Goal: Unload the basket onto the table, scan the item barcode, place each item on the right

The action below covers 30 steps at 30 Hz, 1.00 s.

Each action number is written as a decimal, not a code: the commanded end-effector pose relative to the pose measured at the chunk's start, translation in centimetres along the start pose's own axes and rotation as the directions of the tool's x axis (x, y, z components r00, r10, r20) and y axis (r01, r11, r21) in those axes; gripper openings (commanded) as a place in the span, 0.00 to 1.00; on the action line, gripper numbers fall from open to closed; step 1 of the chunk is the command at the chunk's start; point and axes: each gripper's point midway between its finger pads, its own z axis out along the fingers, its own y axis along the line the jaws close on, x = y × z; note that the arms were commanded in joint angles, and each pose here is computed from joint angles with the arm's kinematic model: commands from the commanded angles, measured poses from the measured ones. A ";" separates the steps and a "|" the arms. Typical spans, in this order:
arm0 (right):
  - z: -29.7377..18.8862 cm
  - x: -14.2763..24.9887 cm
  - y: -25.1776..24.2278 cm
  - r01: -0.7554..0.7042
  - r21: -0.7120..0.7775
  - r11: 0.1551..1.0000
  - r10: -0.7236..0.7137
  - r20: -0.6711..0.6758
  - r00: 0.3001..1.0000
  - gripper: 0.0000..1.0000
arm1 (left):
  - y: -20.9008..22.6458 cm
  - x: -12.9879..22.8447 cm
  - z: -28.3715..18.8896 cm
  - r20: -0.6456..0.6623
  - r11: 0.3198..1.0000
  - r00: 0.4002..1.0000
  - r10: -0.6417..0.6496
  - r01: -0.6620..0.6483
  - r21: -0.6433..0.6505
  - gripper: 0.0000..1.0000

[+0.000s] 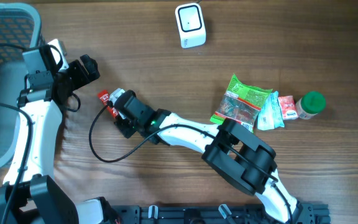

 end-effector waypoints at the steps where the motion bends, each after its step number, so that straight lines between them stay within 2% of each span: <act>1: 0.6 1.4 -0.5 -0.015 0.020 1.000 0.016 -0.032 0.999 0.21 | 0.5 -0.3 -0.2 0.008 1.000 1.000 -0.028 0.028 -0.007 1.00; 6: 0.6 1.4 -0.5 -0.015 0.021 1.000 0.016 -0.033 0.999 0.14 | 0.5 -0.3 -0.2 0.008 1.000 1.000 -0.028 0.028 -0.007 1.00; 8: 0.6 1.4 -0.5 -0.015 0.020 1.000 0.016 -0.033 0.999 0.04 | 0.5 -0.3 -0.2 0.008 1.000 1.000 -0.028 0.028 -0.007 1.00; 13: -0.3 0.7 -1.1 -0.026 0.030 0.999 0.027 -0.033 0.999 0.04 | 0.5 -0.3 -0.2 0.008 1.000 1.000 -0.028 0.028 -0.007 1.00; 21: -7.9 -2.9 -4.2 -0.131 0.039 0.991 0.132 -0.037 0.991 0.04 | 0.5 -0.3 -0.2 0.008 1.000 1.000 -0.028 0.028 -0.007 1.00; 25: -11.1 -2.6 -6.5 -0.207 0.009 0.978 0.207 -0.093 0.974 0.04 | 0.5 -0.3 -0.2 0.008 1.000 1.000 -0.028 0.028 -0.007 1.00; 30: -13.4 -0.1 -9.1 -0.334 -0.045 0.941 0.316 -0.224 0.922 0.04 | 0.5 -0.3 -0.2 0.008 1.000 1.000 -0.028 0.028 -0.007 1.00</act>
